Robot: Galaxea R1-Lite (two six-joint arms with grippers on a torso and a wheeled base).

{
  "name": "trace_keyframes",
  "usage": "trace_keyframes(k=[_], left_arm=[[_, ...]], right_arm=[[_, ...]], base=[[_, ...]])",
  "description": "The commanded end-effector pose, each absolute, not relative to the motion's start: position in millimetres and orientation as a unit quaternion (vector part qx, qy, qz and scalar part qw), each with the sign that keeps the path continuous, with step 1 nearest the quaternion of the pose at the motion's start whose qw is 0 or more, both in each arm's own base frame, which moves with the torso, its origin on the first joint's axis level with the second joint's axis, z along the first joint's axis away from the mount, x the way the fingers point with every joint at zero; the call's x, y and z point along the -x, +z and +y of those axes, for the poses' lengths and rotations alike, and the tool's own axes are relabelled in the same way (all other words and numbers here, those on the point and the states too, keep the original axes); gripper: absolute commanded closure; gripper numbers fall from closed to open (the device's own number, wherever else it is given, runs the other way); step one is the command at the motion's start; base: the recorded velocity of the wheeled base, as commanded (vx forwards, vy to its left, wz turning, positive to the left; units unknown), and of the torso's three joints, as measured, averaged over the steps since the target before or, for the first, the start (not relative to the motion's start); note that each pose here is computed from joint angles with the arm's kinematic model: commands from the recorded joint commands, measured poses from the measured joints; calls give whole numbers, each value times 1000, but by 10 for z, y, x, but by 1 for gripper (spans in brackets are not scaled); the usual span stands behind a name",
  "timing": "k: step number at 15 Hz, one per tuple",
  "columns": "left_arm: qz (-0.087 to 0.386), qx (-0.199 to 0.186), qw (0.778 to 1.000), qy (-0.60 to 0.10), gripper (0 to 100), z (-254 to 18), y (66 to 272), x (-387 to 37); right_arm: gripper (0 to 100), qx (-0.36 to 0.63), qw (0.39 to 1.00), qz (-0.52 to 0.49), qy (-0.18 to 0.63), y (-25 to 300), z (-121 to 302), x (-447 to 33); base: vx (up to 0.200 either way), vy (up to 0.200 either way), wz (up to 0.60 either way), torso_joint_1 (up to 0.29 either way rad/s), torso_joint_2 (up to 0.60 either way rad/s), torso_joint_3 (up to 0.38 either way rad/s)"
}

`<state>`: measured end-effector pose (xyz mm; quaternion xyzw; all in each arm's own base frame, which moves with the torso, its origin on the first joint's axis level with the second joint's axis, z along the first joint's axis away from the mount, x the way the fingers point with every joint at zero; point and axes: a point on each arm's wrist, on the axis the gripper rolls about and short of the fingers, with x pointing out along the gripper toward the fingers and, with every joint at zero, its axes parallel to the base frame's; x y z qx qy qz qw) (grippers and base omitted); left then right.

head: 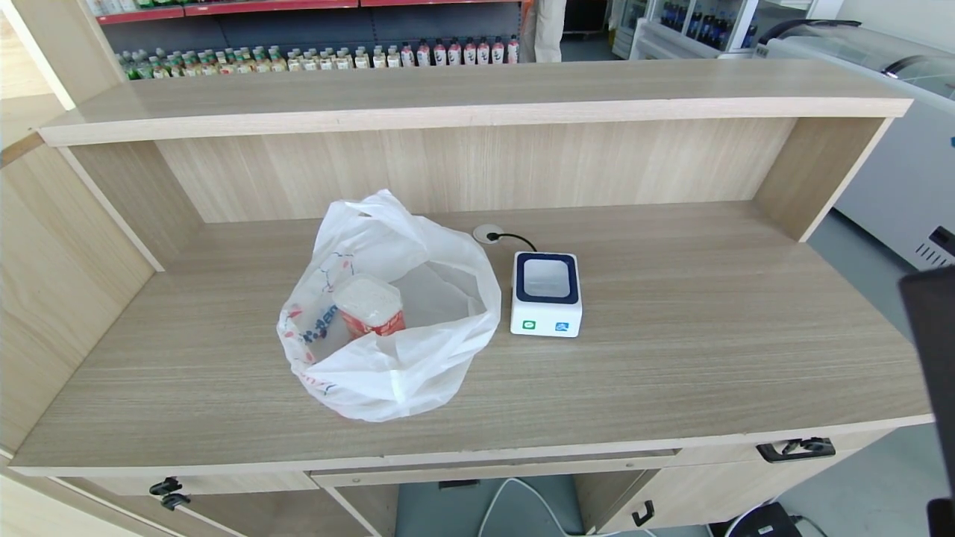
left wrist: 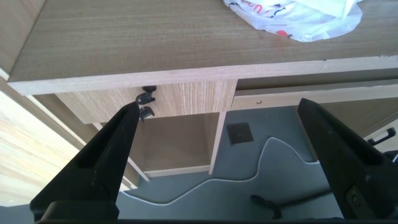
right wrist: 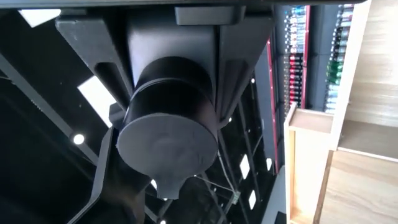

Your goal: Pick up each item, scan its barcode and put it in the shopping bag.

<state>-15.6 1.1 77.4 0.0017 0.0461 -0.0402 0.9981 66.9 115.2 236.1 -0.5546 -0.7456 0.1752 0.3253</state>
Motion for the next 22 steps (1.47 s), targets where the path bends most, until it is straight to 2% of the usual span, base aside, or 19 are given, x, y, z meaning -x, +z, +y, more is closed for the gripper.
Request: trace_keyframes(k=[1,7,9,10,12,13,14,15,17,19,20,22], left_arm=[[47,-2,998,-41,0,11,775,155],[47,-2,998,-41,0,11,775,155],[47,-2,998,-41,0,11,775,155],[47,-2,998,-40,0,11,775,155],[47,-2,998,-41,0,11,775,155],[47,-2,998,-40,0,11,775,155],[47,-2,998,-40,0,11,775,155],[47,-2,998,-41,0,11,775,155],[47,-2,998,-40,0,11,775,155],[47,-2,998,-40,0,11,775,155],[47,-2,998,-41,0,11,775,155],[47,-2,998,-40,0,11,775,155]], right_arm=[[100,555,326,-744,178,2362,1156,-675],[100,555,327,-744,176,2380,1161,-680],[100,555,352,-730,188,2470,1179,-739],[100,566,387,-702,193,2565,1182,-817],[100,586,563,-543,210,2747,1147,-1095],[100,573,624,-483,222,2753,1146,-1170],[100,515,741,-370,221,2837,1136,-1256],[100,475,802,-298,206,2889,1099,-1326],[100,411,874,-197,169,2937,1042,-1417],[100,354,915,-147,127,3022,1017,-1502],[100,275,948,-106,120,3146,1026,-1662],[100,198,974,-36,100,3235,896,-1972]], base=[[0,0,0,0,0,0],[0,0,0,0,0,0],[0,0,0,0,0,0],[0,0,0,0,0,0],[0,0,0,0,0,0],[0,0,0,0,0,0],[0,0,0,0,0,0],[0,0,0,0,0,0],[0,0,0,0,0,0],[0,0,0,0,0,0],[0,0,0,0,0,0],[0,0,0,0,0,0]])
